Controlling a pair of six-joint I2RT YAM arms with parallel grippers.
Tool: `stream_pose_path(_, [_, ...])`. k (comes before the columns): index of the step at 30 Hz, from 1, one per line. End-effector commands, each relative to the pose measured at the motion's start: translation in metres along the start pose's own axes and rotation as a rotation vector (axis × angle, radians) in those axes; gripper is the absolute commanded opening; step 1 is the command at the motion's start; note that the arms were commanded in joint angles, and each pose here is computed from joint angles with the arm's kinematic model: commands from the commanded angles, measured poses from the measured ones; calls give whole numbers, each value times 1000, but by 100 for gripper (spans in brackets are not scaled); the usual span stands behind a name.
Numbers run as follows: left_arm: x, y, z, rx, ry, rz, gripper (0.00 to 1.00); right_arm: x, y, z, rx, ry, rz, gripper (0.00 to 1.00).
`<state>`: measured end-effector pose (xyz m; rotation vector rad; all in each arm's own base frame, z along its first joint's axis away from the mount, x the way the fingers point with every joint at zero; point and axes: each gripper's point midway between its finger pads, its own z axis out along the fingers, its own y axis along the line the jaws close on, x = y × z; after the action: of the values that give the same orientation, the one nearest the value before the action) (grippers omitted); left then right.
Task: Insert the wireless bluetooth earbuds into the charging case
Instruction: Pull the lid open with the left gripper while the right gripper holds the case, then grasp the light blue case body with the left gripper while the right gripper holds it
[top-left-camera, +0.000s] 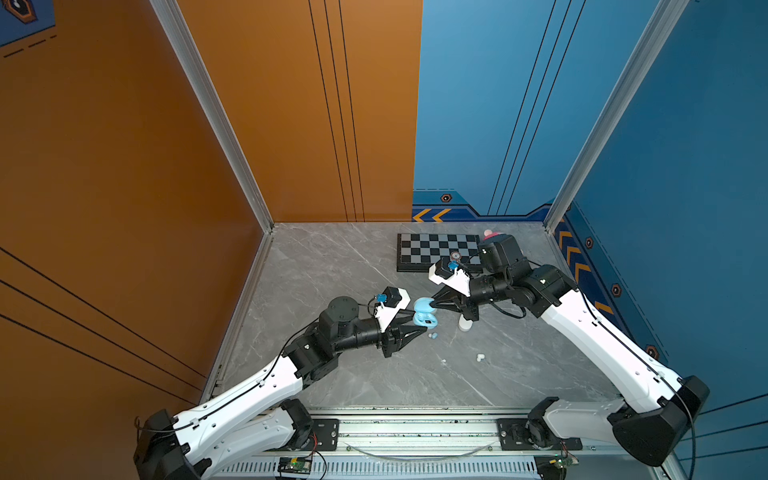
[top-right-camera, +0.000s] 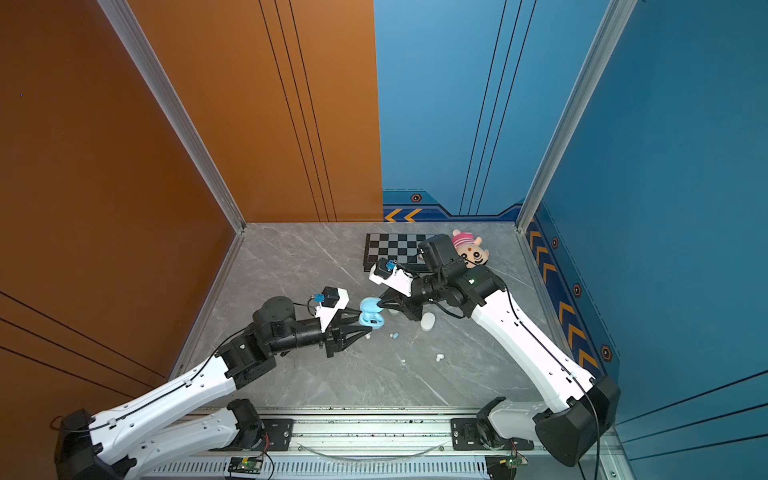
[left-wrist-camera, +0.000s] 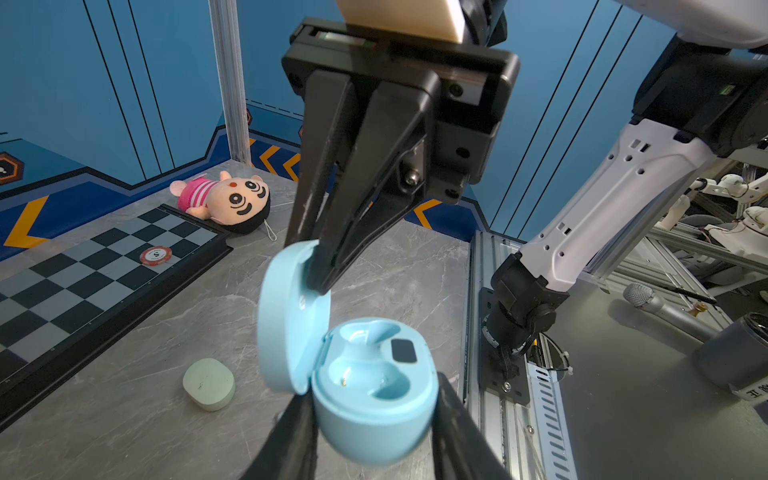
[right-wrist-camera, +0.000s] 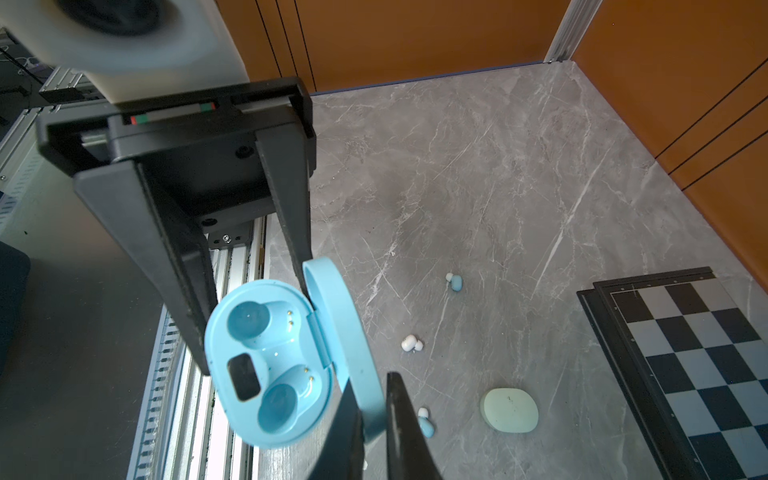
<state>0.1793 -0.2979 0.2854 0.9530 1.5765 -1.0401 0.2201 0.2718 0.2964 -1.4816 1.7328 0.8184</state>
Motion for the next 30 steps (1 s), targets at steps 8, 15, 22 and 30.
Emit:
stream_pose_path(8, [-18,5,-9,-58,-60,-6,72,-8,-2,-15,77,-34,-38,4])
stream_pose_path(15, [-38,9,-27,-110,-89,37,77,-4,-10,-18,174,20,-109,4])
stream_pose_path(22, [-47,6,-28,-92,3,134,67,-7,-4,-9,207,57,-186,4])
stream_pose_path(30, [-37,11,-19,-87,85,179,52,-16,10,-3,177,33,-221,4])
